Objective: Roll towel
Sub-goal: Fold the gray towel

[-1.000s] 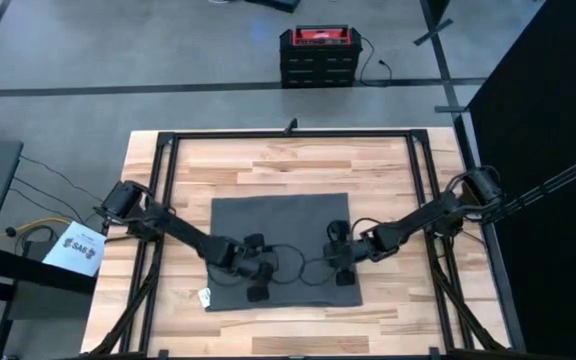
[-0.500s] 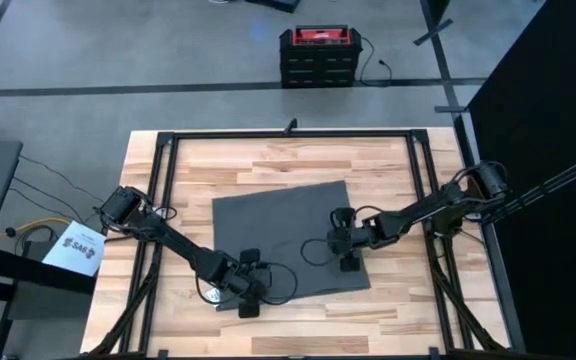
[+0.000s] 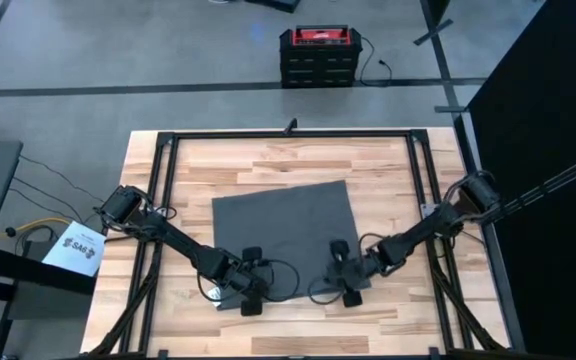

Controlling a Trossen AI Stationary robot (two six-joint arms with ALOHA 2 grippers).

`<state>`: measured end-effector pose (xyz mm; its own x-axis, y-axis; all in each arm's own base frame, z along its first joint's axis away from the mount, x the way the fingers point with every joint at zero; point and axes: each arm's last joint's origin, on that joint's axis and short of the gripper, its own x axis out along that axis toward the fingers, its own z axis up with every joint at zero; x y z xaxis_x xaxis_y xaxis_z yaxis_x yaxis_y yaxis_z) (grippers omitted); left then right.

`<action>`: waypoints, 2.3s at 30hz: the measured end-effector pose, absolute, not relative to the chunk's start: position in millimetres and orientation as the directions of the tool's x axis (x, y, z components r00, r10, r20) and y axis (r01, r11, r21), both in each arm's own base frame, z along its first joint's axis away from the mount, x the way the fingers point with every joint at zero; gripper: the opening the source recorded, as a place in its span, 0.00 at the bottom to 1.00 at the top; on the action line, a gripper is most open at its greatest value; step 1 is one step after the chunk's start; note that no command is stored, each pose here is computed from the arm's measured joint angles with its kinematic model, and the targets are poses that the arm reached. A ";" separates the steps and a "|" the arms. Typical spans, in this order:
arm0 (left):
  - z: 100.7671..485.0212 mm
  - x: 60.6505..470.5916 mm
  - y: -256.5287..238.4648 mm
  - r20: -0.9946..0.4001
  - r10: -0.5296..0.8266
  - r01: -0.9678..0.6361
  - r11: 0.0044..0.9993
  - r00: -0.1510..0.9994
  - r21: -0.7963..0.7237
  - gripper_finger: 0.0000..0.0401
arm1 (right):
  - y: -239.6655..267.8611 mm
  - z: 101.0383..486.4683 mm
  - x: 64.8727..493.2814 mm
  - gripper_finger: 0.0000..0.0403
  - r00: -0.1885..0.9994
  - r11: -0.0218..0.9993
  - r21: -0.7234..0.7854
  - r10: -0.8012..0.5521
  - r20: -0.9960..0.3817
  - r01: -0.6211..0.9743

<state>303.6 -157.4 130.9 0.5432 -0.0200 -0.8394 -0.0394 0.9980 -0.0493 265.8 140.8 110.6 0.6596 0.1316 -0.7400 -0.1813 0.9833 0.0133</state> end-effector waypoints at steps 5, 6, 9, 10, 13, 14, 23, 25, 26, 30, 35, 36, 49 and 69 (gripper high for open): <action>130.8 304.4 -155.5 -0.840 -0.014 -0.054 0.997 0.543 -0.052 0.24 | 162.0 110.9 254.2 0.00 0.651 0.977 0.073 0.188 -0.735 -0.199; 130.8 304.3 -155.5 -0.840 -0.014 -0.056 0.997 0.542 -0.052 0.24 | 165.3 111.8 252.1 0.00 0.650 0.974 0.078 0.199 -0.733 -0.211; 130.6 304.1 -155.3 -0.842 -0.012 -0.068 0.996 0.540 -0.058 0.24 | 173.0 112.6 247.0 0.00 0.646 0.967 0.080 0.220 -0.731 -0.240; 130.6 304.1 -155.2 -0.842 -0.012 -0.072 0.996 0.540 -0.060 0.24 | 173.4 112.5 246.5 0.00 0.645 0.967 0.079 0.221 -0.731 -0.242; 132.5 305.4 -156.4 -0.839 -0.016 -0.074 0.995 0.544 -0.066 0.24 | 169.9 112.4 248.8 0.00 0.646 0.971 0.079 0.211 -0.733 -0.227; 134.4 306.5 -158.1 -0.834 -0.022 -0.070 0.995 0.551 -0.072 0.24 | 166.3 112.1 250.8 0.00 0.645 0.974 0.078 0.199 -0.737 -0.211; 142.1 309.6 -177.4 -0.790 -0.124 0.021 0.990 0.601 -0.140 0.24 | 146.6 110.3 259.8 0.00 0.635 0.988 0.057 0.134 -0.760 -0.140; 137.0 310.0 -177.8 -0.800 -0.123 0.011 0.990 0.588 -0.144 0.24 | 146.2 110.1 259.4 0.00 0.631 0.988 0.046 0.130 -0.765 -0.149; 135.0 309.9 -178.0 -0.805 -0.127 0.009 0.989 0.579 -0.149 0.24 | 146.2 110.0 259.3 0.00 0.630 0.987 0.041 0.130 -0.766 -0.153; 127.2 310.4 -180.0 -0.819 -0.153 0.001 0.983 0.553 -0.183 0.24 | 144.2 110.2 259.7 0.00 0.626 0.988 0.036 0.123 -0.770 -0.151; 127.2 310.7 -183.1 -0.815 -0.198 0.009 0.973 0.545 -0.231 0.24 | 138.7 115.8 255.1 0.00 0.597 0.989 0.018 0.101 -0.796 -0.144; 127.5 310.4 -184.4 -0.812 -0.208 0.017 0.971 0.545 -0.237 0.24 | 137.6 118.0 253.2 0.00 0.590 0.990 0.015 0.098 -0.801 -0.144; 171.6 329.8 -164.8 -0.764 -0.031 0.125 0.990 0.644 0.065 0.24 | 152.4 150.5 235.8 0.00 0.626 0.978 0.151 0.208 -0.751 -0.144; 140.3 302.9 12.7 -0.947 0.319 -0.283 0.911 0.022 0.300 0.24 | 48.0 133.7 223.4 0.00 0.214 0.948 -0.317 -0.306 -0.927 -0.015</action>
